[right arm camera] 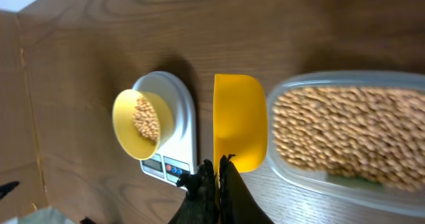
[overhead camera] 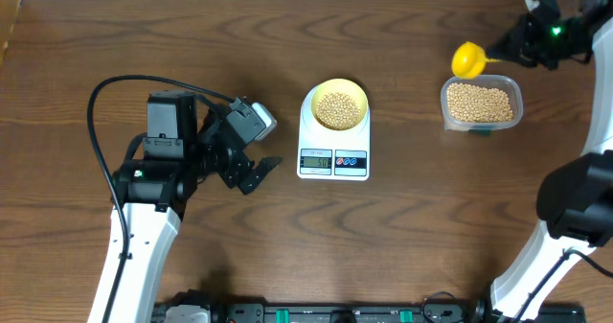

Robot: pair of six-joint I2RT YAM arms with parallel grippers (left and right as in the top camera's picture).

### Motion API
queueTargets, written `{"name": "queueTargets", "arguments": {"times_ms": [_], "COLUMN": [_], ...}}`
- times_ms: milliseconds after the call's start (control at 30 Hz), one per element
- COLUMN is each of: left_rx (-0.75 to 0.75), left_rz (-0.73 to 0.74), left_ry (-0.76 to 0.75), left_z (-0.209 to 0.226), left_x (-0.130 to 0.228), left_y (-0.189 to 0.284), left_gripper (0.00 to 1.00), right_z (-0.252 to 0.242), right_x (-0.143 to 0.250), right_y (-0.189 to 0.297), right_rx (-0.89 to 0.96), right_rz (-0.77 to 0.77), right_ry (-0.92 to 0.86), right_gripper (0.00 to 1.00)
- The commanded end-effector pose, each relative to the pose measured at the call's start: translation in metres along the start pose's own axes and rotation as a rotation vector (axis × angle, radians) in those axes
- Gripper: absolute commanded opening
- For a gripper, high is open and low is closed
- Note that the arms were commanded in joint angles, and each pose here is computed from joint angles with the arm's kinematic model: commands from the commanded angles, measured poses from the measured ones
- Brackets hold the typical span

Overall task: Scoop item into bowl and weigh 50g on scale
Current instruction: 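Move the empty scoop back toward the soybean tub, right gripper, then lower the scoop into the tub and release it, right gripper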

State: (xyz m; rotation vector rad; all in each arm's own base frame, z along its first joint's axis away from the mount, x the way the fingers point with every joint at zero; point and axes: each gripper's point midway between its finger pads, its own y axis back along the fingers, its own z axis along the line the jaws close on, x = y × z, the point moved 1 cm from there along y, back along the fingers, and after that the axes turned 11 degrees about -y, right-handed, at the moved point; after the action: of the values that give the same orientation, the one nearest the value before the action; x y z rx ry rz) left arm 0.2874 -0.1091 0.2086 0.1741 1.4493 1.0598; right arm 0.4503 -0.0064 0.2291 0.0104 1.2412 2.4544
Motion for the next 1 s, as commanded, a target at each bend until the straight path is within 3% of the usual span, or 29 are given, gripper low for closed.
{"name": "queueTargets", "arguments": {"times_ms": [0, 233, 567, 967], "left_rx": [-0.01, -0.01, -0.01, -0.01], "left_rz": [-0.011, -0.011, -0.011, -0.011], "left_ry": [-0.01, -0.01, -0.01, -0.01], "left_z": [0.004, 0.004, 0.004, 0.004], "left_x": [-0.004, -0.004, -0.004, -0.004], "left_y": [0.003, 0.003, 0.003, 0.003], "left_gripper": [0.96, 0.96, 0.96, 0.96], "right_z": [0.037, 0.062, 0.059, -0.022], "right_x": [0.007, 0.016, 0.014, -0.001], "right_y": [0.005, -0.011, -0.011, 0.023], "right_rx": [-0.042, -0.06, -0.048, 0.122], "right_rz": [-0.013, 0.011, 0.005, -0.051], "right_ry": [0.089, 0.159, 0.15, -0.043], "right_gripper": [0.01, 0.01, 0.01, 0.01]}}
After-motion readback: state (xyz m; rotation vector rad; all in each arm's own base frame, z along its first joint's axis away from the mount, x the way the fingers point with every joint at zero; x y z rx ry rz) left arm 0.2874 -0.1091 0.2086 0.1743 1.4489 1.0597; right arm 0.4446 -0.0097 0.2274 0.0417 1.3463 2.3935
